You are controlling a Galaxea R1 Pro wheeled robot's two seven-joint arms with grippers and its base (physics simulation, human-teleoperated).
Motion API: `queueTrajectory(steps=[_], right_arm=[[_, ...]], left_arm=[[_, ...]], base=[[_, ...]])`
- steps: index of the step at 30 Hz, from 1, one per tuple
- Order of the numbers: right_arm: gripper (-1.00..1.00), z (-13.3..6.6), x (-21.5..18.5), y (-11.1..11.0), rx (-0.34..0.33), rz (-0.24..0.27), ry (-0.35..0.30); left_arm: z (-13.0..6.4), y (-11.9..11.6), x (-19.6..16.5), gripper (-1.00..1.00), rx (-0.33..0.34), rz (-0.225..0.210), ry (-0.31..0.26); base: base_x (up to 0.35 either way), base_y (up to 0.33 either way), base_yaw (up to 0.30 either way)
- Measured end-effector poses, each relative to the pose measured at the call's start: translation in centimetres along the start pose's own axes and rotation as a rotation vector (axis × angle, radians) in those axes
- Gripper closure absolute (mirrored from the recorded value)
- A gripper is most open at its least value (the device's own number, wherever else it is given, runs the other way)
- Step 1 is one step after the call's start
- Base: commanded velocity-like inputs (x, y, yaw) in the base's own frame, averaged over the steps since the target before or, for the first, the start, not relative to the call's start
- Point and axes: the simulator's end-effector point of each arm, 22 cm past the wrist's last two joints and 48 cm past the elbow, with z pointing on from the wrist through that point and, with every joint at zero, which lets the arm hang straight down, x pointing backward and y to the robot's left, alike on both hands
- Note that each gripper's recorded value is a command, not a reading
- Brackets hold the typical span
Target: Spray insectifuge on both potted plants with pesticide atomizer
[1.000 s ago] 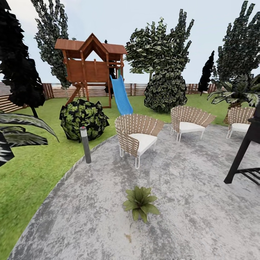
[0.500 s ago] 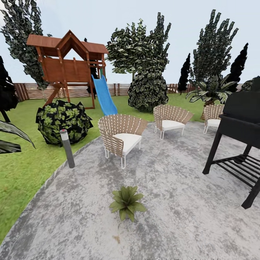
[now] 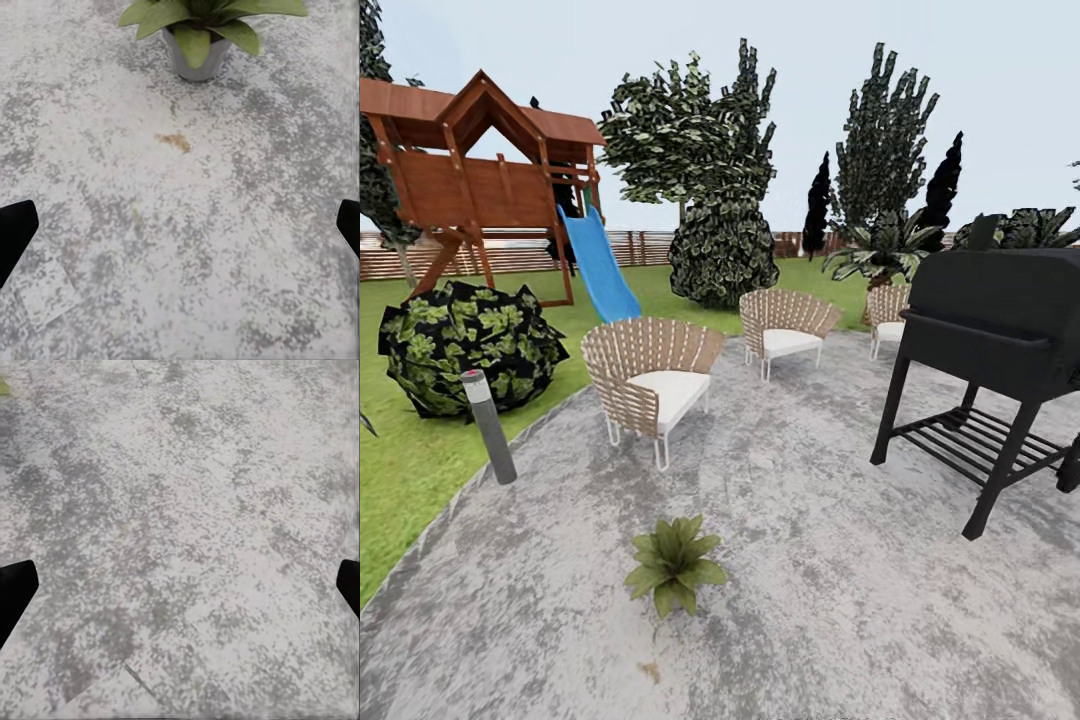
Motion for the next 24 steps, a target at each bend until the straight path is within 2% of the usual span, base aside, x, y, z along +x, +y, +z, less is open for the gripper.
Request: queueTrajectory(steps=[24], right_arm=[[-1.0, -0.01, 0.07, -0.03, 0.002, 0.0, 0.001]], left_arm=[[0.0, -0.03, 0.0, -1.0, 0.001, 0.0, 0.0]], base=[[0.0, 0.0, -0.3]])
